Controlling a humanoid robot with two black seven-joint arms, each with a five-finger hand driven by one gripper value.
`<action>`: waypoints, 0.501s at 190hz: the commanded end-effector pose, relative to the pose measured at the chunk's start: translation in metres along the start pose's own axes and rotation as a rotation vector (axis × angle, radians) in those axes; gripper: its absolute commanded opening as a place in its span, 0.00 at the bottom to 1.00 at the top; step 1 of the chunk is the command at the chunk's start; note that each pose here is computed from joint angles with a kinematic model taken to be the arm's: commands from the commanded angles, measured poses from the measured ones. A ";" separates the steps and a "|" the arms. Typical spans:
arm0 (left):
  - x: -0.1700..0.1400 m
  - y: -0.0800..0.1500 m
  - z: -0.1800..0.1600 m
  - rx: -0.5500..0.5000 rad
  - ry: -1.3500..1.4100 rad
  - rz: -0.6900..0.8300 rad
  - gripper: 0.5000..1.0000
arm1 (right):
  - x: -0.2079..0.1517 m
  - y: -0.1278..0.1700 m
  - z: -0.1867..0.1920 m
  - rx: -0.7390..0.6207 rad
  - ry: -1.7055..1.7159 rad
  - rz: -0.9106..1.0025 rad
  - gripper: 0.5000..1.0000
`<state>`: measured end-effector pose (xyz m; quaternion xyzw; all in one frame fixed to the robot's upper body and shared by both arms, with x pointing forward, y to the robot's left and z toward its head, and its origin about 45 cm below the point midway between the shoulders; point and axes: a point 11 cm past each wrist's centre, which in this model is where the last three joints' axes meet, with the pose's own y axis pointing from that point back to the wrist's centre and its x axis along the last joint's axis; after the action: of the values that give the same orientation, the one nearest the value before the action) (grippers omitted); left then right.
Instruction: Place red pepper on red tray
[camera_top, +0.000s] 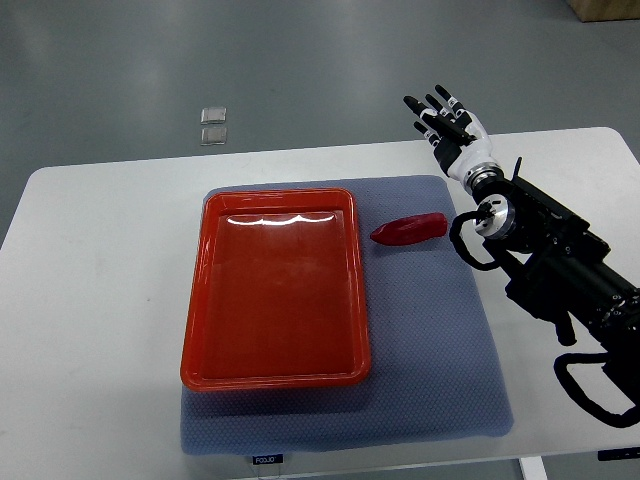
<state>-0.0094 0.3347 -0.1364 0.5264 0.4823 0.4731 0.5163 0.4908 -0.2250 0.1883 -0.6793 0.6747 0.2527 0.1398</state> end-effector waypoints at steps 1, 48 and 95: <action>0.000 0.000 0.000 -0.001 0.002 0.000 1.00 | 0.000 0.000 0.000 0.000 0.003 0.000 0.84; -0.003 0.000 0.006 -0.011 0.001 -0.009 1.00 | -0.001 -0.001 -0.001 0.002 0.007 0.000 0.85; -0.003 0.000 0.006 -0.011 0.000 -0.010 1.00 | -0.008 -0.004 -0.008 0.014 0.011 -0.015 0.84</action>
<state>-0.0035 0.3309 -0.1366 0.5209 0.4824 0.4733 0.5215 0.4945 -0.2236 0.1951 -0.6827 0.6736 0.2458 0.1406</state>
